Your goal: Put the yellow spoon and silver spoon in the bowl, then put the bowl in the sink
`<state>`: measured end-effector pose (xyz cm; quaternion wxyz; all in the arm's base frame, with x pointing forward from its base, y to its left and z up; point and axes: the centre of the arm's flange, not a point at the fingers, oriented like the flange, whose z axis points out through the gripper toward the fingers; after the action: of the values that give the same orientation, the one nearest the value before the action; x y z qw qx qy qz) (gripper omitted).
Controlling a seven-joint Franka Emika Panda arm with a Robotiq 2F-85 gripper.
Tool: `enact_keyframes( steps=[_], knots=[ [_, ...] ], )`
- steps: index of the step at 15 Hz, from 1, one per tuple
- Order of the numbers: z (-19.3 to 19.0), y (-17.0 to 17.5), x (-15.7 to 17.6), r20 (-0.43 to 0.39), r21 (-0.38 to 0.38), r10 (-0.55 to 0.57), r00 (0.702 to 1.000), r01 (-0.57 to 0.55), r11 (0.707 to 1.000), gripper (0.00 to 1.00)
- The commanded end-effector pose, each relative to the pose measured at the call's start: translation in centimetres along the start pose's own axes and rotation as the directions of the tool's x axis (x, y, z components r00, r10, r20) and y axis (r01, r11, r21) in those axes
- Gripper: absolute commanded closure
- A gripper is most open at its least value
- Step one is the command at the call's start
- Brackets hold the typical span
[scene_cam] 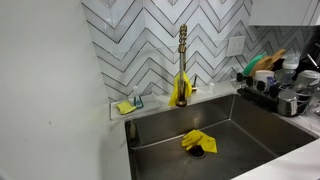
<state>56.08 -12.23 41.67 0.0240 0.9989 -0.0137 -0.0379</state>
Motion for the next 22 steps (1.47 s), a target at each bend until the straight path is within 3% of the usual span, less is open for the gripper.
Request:
enact_keyframes(
  steps=[1, 5, 8, 9, 14, 15, 20, 22],
  knots=[
    [-0.4, 0.2, -0.4, -0.004, -0.011, -0.001, 1.0, 0.001, 1.0, 0.03],
    [-0.7, 0.5, -1.0, 0.023, -0.019, -0.04, 0.999, 0.04, 0.999, 0.0],
    [-1.5, 3.9, -2.5, 0.024, -0.052, -0.052, 0.998, 0.053, 0.997, 0.0],
    [-1.9, 5.2, -3.1, 0.035, -0.074, -0.101, 0.994, 0.103, 0.992, 0.0],
    [-1.3, 11.7, -3.7, -0.06, -0.118, -0.253, 0.966, 0.245, 0.962, 0.0],
    [-2.4, 9.9, -3.2, -0.033, -0.108, -0.207, 0.978, 0.203, 0.973, 0.0],
    [-2.4, 10.0, -3.0, -0.041, -0.113, -0.216, 0.975, 0.211, 0.971, 0.0],
    [-2.0, 12.7, -2.1, -0.037, -0.098, -0.155, 0.987, 0.151, 0.984, 0.0]
  ],
)
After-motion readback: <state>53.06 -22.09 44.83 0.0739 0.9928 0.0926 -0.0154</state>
